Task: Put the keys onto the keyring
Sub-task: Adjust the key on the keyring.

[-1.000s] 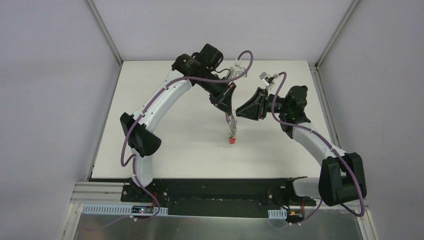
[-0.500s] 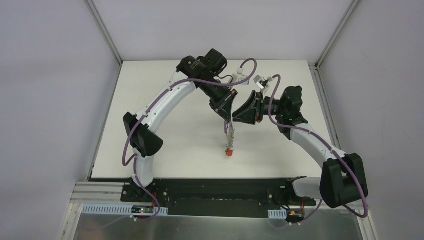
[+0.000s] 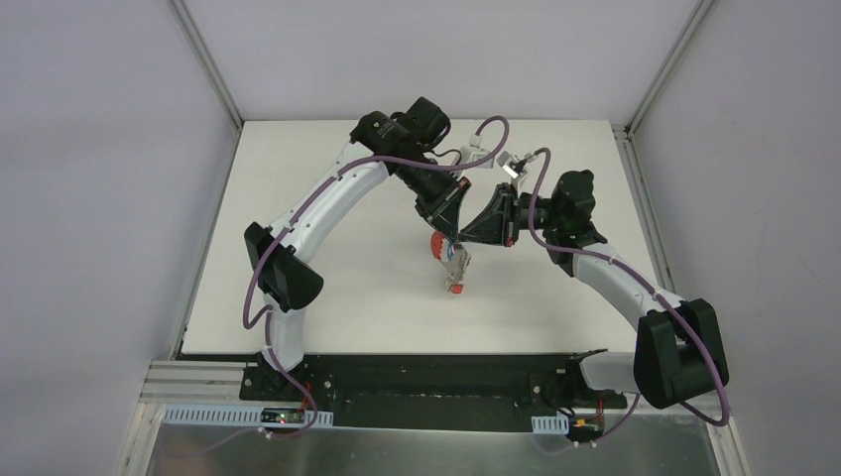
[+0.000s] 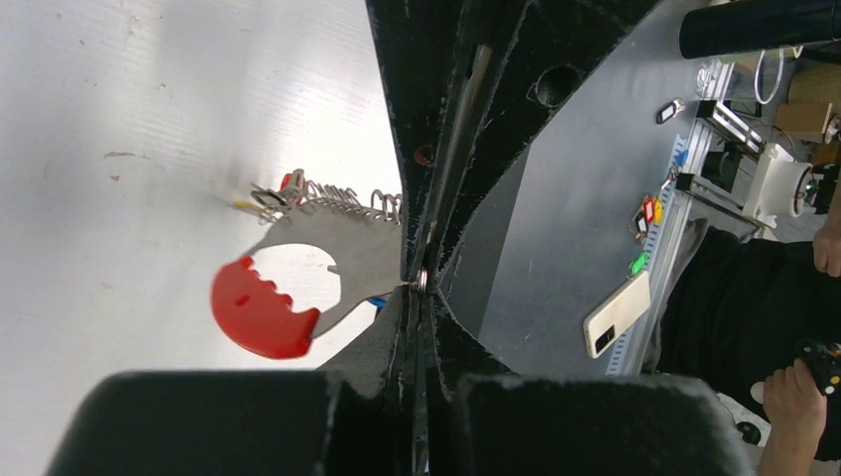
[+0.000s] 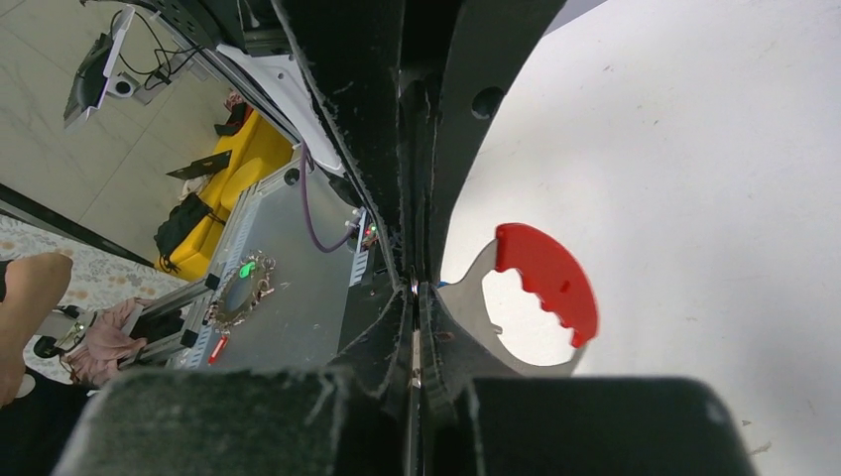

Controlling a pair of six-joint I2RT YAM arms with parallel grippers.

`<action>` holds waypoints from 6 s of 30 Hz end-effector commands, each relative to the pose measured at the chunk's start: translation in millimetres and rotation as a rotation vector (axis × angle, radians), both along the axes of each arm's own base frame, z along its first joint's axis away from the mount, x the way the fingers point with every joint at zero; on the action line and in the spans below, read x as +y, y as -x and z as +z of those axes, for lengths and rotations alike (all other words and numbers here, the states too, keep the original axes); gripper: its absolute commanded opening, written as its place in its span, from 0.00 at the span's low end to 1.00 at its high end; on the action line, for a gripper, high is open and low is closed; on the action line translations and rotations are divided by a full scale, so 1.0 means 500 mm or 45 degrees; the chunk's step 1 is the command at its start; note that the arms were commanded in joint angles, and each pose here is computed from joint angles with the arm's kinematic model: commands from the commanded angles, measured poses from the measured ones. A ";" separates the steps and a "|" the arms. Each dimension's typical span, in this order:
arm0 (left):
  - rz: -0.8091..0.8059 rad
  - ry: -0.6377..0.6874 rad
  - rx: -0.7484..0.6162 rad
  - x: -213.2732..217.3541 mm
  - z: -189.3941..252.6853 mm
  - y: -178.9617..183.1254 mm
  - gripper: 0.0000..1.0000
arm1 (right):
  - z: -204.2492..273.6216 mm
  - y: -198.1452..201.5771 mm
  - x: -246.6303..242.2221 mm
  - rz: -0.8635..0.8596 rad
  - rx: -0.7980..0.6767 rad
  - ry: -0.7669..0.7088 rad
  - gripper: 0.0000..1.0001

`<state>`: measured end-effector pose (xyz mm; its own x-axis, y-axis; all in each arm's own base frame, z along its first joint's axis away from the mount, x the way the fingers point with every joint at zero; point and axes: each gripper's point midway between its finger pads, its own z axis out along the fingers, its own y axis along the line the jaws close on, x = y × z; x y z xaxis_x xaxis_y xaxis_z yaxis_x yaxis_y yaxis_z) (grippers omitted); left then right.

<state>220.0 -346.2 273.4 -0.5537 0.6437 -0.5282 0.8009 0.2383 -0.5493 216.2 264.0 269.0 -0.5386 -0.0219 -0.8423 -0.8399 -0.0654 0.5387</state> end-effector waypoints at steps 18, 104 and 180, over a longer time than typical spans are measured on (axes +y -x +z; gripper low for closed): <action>-0.064 0.284 -0.409 0.012 0.046 -0.032 0.36 | 0.061 -0.032 -0.003 -0.084 -0.053 -0.072 0.00; -0.138 0.215 -0.531 0.010 0.001 -0.036 0.26 | 0.048 -0.059 -0.030 -0.149 -0.011 -0.064 0.00; -0.181 0.244 -0.242 -0.002 -0.075 -0.035 0.00 | 0.017 -0.073 -0.025 -0.117 0.057 -0.031 0.00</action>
